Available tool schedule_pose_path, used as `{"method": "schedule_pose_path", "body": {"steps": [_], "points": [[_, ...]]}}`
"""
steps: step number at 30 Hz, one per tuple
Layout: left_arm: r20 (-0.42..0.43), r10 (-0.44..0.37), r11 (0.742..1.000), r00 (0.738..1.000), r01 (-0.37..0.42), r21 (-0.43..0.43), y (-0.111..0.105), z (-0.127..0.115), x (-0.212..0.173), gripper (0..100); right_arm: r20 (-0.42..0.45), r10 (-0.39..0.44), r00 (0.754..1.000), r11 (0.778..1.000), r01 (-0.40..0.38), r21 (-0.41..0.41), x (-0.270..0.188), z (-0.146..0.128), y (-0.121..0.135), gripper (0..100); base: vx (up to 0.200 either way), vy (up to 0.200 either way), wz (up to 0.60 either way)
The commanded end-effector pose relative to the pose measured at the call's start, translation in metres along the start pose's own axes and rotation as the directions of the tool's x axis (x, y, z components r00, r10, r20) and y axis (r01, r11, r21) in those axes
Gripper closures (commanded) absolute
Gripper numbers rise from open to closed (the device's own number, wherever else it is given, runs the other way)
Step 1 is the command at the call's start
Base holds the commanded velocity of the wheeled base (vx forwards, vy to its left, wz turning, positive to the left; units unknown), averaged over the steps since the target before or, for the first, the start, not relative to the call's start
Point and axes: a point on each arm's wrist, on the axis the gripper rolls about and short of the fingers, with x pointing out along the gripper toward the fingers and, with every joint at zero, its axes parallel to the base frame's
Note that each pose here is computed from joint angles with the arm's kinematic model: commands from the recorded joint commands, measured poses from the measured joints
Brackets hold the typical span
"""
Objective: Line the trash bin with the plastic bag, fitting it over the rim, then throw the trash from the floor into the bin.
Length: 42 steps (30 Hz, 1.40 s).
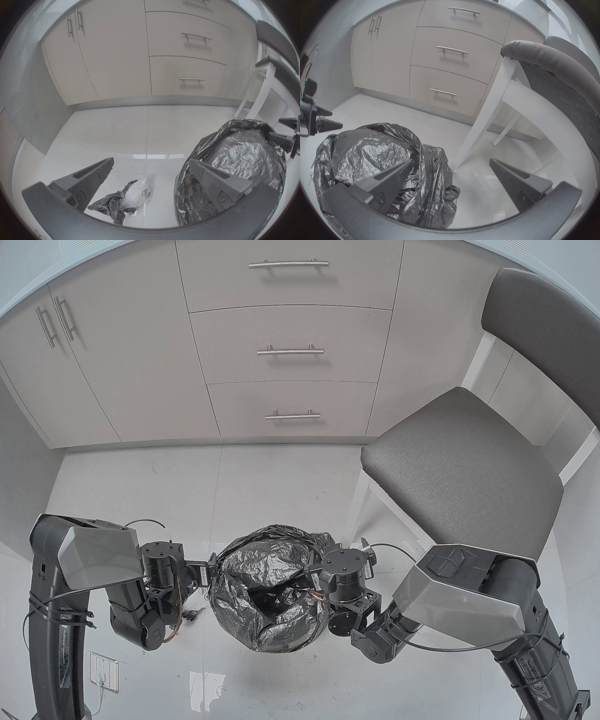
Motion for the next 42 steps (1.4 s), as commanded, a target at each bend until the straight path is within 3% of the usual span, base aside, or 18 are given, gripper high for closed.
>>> {"method": "schedule_pose_path", "body": {"steps": [1, 12, 33, 42], "points": [[0.004, -0.017, 1.000, 1.000, 0.017, 0.001, -0.005, 0.002, -0.007, 0, -0.016, -0.003, 1.000, 1.000, 0.003, -0.012, 0.001, -0.007, -0.001, 0, 0.000, 0.000, 0.00], [-0.014, -0.064, 0.998, 0.998, 0.064, 0.022, -0.020, -0.006, -0.017, 0, -0.022, -0.037, 0.999, 0.999, 0.037, -0.006, 0.005, -0.012, -0.014, 0, 0.000, 0.000, 0.00], [-0.068, -0.059, 0.997, 0.996, 0.062, 0.044, -0.020, -0.027, -0.011, 0, -0.033, -0.100, 0.994, 0.995, 0.100, 0.003, 0.024, -0.017, -0.036, 0, 0.000, 0.000, 0.00], [-0.067, -0.057, 0.997, 0.996, 0.060, 0.042, -0.020, -0.027, -0.011, 0, -0.062, -0.119, 0.991, 0.993, 0.118, -0.016, 0.036, -0.039, -0.037, 0, 0.000, 0.000, 0.00]]}}
